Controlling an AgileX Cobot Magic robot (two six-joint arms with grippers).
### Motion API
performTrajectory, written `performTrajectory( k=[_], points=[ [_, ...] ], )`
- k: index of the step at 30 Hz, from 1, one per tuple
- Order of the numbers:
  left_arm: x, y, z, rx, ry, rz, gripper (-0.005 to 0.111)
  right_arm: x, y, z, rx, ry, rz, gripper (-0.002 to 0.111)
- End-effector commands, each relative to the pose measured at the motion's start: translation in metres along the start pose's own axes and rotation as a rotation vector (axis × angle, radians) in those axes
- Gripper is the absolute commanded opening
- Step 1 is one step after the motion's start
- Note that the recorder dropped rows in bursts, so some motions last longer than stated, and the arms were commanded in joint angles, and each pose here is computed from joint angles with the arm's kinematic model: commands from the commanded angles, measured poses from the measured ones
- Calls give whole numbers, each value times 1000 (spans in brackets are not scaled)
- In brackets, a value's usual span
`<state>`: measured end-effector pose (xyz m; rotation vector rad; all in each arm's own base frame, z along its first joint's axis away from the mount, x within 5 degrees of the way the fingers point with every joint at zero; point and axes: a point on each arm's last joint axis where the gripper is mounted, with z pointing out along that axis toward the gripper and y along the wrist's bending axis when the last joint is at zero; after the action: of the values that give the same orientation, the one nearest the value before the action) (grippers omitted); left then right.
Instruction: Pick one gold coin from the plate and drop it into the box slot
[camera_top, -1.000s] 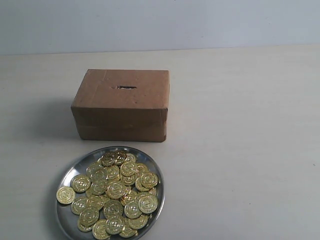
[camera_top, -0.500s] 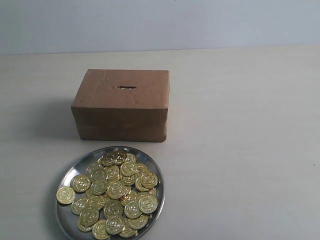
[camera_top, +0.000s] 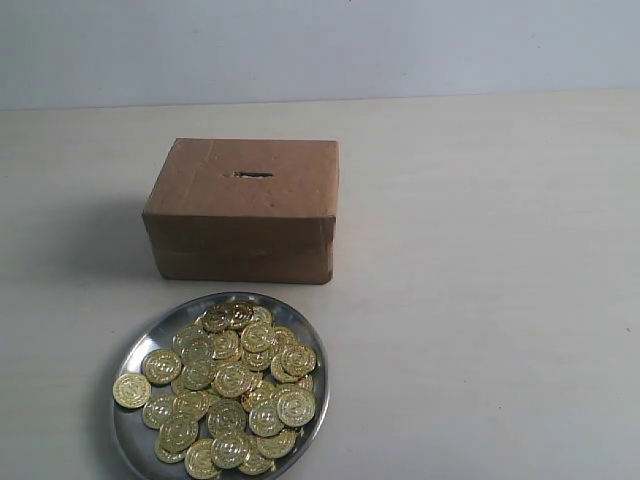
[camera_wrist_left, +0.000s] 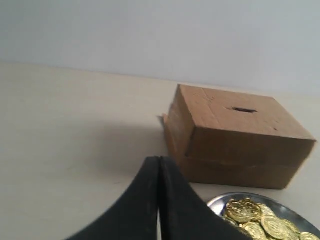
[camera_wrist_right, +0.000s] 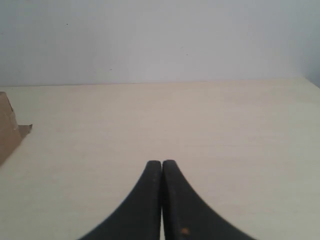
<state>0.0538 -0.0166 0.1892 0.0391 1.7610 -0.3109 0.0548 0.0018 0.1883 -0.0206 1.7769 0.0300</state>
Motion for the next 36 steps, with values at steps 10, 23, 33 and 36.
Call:
performTrajectory(
  k=[10,23,33,36],
  points=[
    [5,4,-1,-75,46,49,0,1,0,0,4,-9,-3,0],
    [6,9,-1,-127,57,-6,0,1,0,0,4,-9,-3,0],
    [6,12,-2,-167,49,-18,0,1,0,0,4,-9,-3,0],
    [6,12,-2,-167,49,-18,0,1,0,0,4,-9,-3,0]
  ],
)
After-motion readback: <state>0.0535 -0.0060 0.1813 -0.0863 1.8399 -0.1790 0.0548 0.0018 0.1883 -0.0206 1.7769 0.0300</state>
